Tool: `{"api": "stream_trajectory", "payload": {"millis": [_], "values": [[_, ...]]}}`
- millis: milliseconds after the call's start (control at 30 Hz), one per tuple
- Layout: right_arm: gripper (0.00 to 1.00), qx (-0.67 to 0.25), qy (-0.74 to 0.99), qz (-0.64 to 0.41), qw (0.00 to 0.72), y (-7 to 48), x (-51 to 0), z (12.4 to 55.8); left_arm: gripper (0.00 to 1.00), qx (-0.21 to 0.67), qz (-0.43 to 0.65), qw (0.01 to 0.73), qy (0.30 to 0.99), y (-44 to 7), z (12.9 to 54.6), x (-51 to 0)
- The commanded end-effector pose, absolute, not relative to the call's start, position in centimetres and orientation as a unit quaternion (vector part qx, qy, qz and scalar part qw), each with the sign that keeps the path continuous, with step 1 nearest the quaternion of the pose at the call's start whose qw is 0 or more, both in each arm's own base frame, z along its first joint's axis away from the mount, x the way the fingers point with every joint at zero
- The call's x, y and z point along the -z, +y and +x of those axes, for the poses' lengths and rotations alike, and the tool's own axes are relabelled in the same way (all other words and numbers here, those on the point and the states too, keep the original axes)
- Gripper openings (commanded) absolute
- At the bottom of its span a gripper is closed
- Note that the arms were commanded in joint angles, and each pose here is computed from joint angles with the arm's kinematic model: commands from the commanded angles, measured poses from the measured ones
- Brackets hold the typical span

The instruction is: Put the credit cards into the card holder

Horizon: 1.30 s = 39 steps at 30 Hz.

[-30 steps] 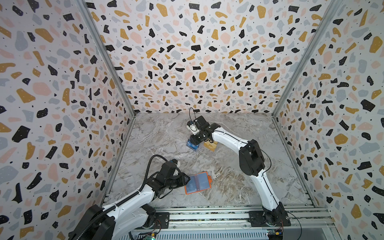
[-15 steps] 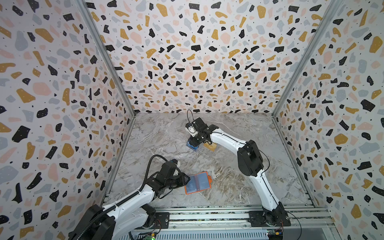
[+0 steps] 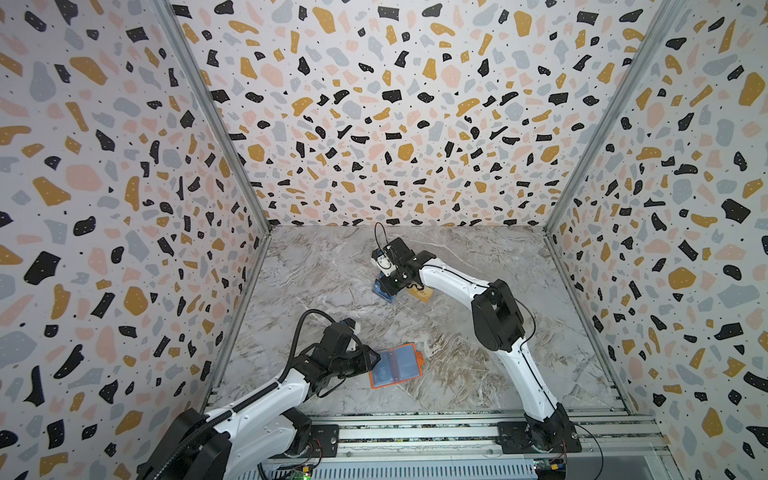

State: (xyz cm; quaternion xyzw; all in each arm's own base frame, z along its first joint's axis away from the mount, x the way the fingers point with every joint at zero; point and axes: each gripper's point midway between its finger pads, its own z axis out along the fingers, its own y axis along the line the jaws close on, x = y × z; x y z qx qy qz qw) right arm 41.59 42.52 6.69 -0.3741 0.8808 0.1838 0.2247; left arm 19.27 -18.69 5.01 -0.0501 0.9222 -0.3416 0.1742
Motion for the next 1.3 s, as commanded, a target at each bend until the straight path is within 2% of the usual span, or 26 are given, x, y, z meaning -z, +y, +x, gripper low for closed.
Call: {"api": "stream_trajectory", "payload": {"millis": [0,667,1000,1267], "values": [[0.23,-0.196,0.87,-0.383,0.24,43.2,-9.3,41.3,0.4,0.347,-0.043,0.182,0.919,-18.9,19.6,-5.4],[0.03,-0.191,0.855,-0.404,0.262,43.7,-10.9,40.8,0.41,0.354,-0.044,0.168,0.919,-19.1,19.2,-4.8],[0.0,-0.22,0.843,-0.408,0.271,43.8,-12.7,40.7,0.41,0.352,-0.048,0.164,0.92,-19.0,19.1,-4.5],[0.0,-0.271,0.83,-0.386,0.298,42.9,-18.1,40.2,0.41,0.351,-0.056,0.174,0.918,-18.9,19.4,-5.2]]}}
